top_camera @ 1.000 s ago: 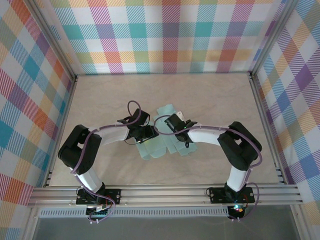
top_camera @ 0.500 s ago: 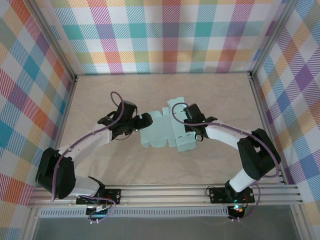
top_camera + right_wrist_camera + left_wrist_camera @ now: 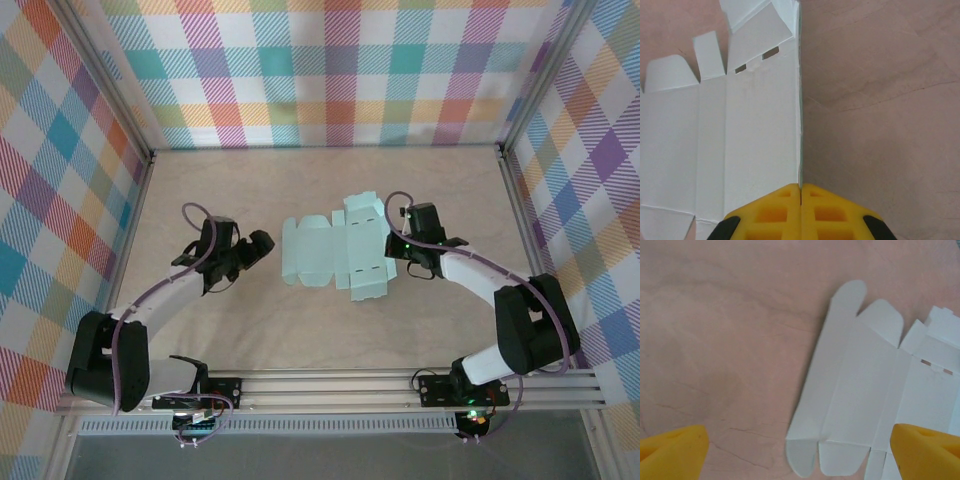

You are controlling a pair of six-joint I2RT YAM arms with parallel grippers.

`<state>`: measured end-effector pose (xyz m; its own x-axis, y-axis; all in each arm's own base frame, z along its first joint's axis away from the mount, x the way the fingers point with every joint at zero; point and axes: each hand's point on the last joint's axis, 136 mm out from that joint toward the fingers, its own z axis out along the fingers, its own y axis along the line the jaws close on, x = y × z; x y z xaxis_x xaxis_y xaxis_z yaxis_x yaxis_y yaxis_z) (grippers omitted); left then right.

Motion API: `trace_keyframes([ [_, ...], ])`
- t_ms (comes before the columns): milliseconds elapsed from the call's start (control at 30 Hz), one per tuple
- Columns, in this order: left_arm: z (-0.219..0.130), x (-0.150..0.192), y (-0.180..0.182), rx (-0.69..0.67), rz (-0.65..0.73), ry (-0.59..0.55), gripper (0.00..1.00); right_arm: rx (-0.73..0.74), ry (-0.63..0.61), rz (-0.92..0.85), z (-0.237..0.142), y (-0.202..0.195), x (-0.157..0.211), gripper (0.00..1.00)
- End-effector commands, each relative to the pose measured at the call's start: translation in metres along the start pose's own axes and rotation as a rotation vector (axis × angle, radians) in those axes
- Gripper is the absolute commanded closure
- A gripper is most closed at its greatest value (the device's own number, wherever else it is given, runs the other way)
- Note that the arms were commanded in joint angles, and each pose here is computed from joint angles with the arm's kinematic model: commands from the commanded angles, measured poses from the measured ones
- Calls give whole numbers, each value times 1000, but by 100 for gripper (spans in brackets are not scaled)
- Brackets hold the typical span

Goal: Fold the paper box

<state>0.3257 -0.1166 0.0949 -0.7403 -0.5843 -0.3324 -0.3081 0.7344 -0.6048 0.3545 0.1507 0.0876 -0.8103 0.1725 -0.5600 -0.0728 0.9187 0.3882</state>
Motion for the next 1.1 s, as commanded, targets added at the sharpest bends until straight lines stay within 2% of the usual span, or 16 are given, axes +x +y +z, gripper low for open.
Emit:
trace_keyframes([
  [0,3,-1,-13,94,-44,5,6,-111,-19,47,-6,17,-7,100],
  [233,3,-5,-32,124,54,4,6,-38,9,-27,-4,5,-3,100],
  [367,3,-8,-49,157,139,-10,5,-70,18,-86,-7,12,-4,100],
  [467,1,-10,-75,198,308,-39,4,-110,28,-130,-11,21,-6,100],
  [567,-1,-9,-113,261,561,-73,5,-159,39,-208,-17,33,-8,100],
  [667,8,-6,-145,346,774,-98,11,-161,43,-276,-21,36,-12,100],
  [767,17,-7,-172,452,927,-134,20,-153,56,-348,-24,37,-14,100],
  [833,23,-6,-187,515,1027,-143,23,-147,75,-393,-25,37,-15,100],
  [967,35,3,-208,613,1213,-111,27,-138,95,-468,-27,37,-16,100],
  [1067,45,6,-217,650,1308,-64,37,-121,104,-525,-26,35,-17,100],
])
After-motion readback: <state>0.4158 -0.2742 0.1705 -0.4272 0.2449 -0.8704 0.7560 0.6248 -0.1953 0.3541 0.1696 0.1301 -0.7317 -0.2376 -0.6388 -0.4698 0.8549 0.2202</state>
